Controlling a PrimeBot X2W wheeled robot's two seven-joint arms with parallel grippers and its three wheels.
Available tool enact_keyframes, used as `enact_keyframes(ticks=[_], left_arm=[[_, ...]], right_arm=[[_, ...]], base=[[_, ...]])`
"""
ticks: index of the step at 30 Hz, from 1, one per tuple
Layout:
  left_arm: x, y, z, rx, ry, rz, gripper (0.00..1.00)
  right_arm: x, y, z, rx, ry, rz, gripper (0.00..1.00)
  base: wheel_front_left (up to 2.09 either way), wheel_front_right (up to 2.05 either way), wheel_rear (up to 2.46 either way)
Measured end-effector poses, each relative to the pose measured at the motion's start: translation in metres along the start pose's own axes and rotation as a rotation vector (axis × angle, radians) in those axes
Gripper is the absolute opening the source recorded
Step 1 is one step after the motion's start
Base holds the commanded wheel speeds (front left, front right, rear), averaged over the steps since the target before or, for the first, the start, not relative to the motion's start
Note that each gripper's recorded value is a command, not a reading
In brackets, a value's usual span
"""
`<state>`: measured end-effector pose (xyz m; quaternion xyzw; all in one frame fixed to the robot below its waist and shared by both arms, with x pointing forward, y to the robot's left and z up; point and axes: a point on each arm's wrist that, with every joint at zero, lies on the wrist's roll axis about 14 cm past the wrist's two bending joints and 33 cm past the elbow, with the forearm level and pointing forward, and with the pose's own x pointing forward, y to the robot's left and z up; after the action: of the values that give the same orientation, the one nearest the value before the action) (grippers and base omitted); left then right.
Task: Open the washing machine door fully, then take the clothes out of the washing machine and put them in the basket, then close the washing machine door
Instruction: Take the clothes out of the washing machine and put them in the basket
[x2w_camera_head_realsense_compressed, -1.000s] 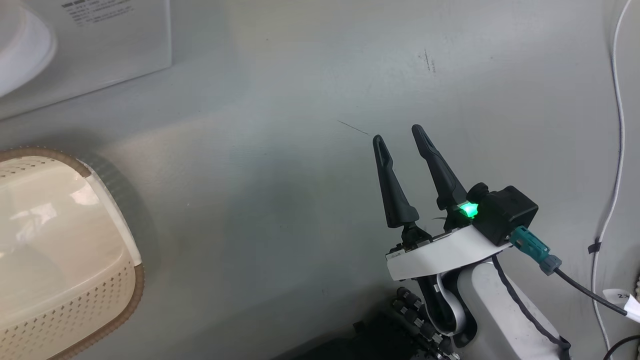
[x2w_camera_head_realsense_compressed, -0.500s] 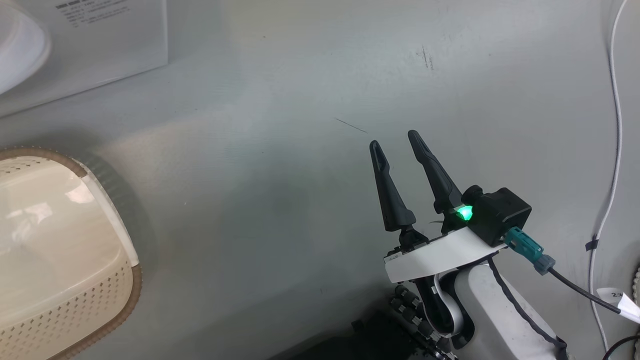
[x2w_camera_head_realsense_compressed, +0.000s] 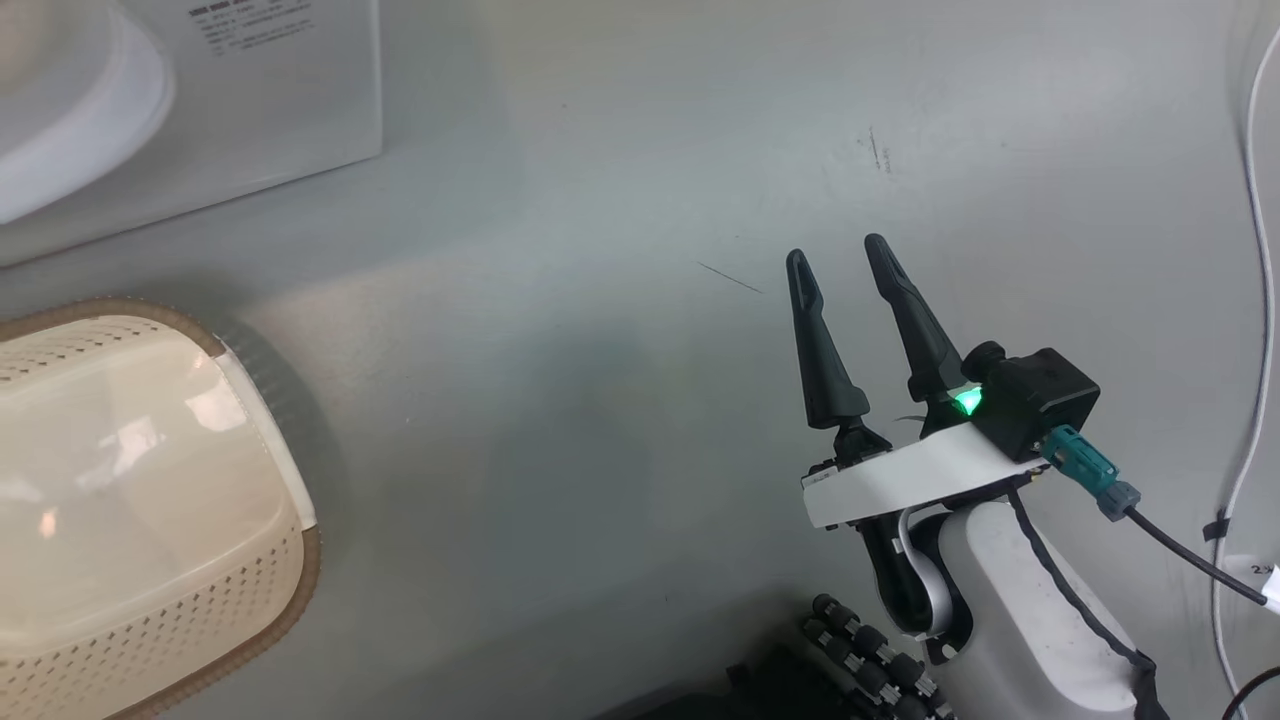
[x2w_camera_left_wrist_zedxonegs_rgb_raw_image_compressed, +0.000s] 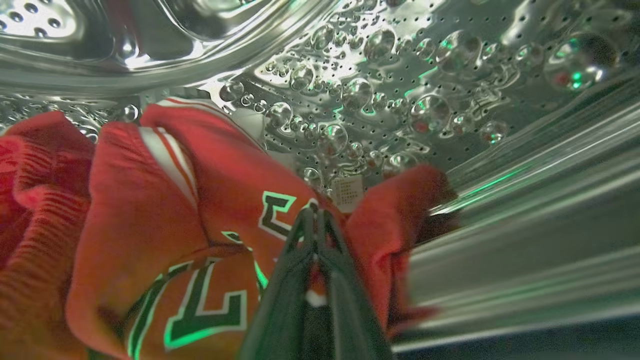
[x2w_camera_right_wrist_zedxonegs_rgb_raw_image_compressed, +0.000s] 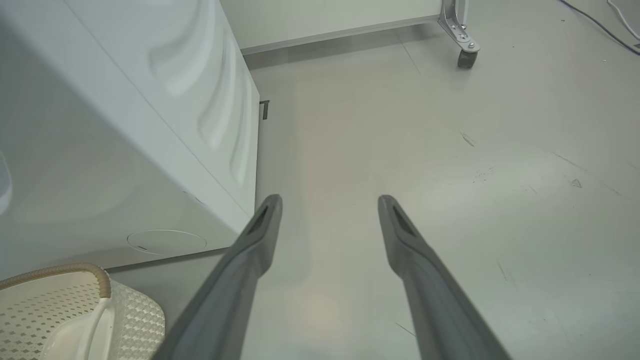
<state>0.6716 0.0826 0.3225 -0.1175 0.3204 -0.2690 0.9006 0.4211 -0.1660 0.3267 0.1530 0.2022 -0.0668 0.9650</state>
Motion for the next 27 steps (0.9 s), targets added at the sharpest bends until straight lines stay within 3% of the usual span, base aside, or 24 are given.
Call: enact_keyframes(ticks=[15, 27], left_arm=[[-0.040, -0.040, 0.003, -0.039, -0.180, -0.035, 0.00], [-0.087, -0.064, -0.027, -0.056, -0.205, -0.011, 0.00]], right_arm=[[0.003, 0.008, 0.018, -0.054, -0.056, 0.031, 1.00], [-0.002, 0.029, 0.038, -0.079, -0.112, 0.089, 1.00]], base=[[0.00, 0.00, 0.00], [0.00, 0.00, 0.00]])
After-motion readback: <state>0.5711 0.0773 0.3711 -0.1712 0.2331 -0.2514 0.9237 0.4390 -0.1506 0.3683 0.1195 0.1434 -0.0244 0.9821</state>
